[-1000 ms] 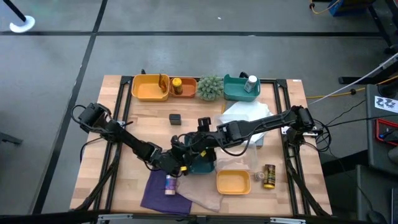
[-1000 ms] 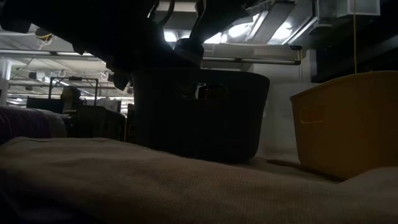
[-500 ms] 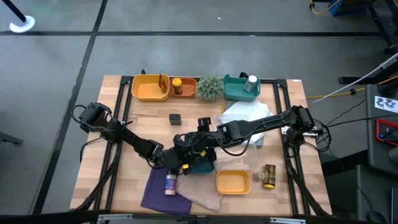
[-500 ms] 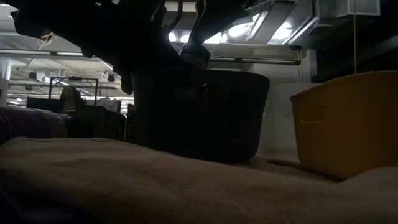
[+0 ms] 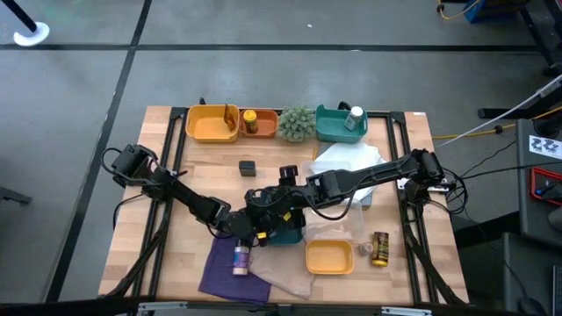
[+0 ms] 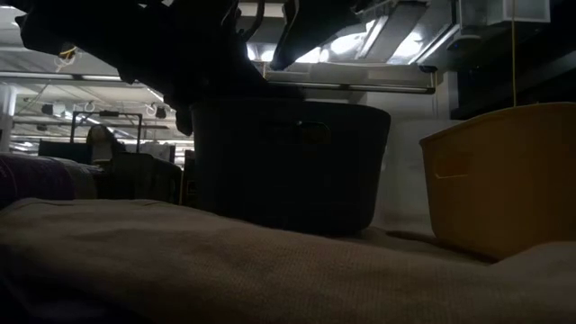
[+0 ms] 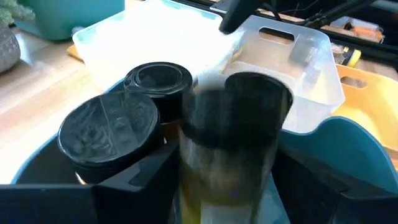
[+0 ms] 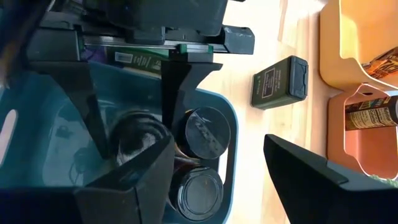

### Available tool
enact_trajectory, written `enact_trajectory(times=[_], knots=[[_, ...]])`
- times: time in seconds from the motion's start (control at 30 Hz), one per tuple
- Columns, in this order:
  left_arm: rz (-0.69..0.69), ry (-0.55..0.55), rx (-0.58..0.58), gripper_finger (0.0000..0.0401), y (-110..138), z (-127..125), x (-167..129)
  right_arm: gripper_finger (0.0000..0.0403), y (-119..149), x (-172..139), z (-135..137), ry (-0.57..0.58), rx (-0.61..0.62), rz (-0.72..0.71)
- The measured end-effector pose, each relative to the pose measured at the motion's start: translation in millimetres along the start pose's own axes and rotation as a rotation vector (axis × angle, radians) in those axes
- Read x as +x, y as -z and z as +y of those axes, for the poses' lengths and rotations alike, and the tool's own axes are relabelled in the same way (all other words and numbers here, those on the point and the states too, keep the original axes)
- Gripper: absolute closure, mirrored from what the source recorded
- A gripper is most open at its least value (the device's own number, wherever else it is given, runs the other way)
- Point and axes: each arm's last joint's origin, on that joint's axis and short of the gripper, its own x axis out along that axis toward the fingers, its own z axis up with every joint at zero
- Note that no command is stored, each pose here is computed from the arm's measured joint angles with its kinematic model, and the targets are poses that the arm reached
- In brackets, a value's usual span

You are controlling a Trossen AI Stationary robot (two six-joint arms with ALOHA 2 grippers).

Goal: Sort spices by type
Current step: Put the left black seasoning bottle into the blue bin

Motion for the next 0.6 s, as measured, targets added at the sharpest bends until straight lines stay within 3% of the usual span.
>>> enact_trajectory(times=[0.6], knots=[[-0.028,0.031,0.035,0.0176,-10,-4,-10,0.0155,-4,-11,-4,-0.003,-0.007,0.020]])
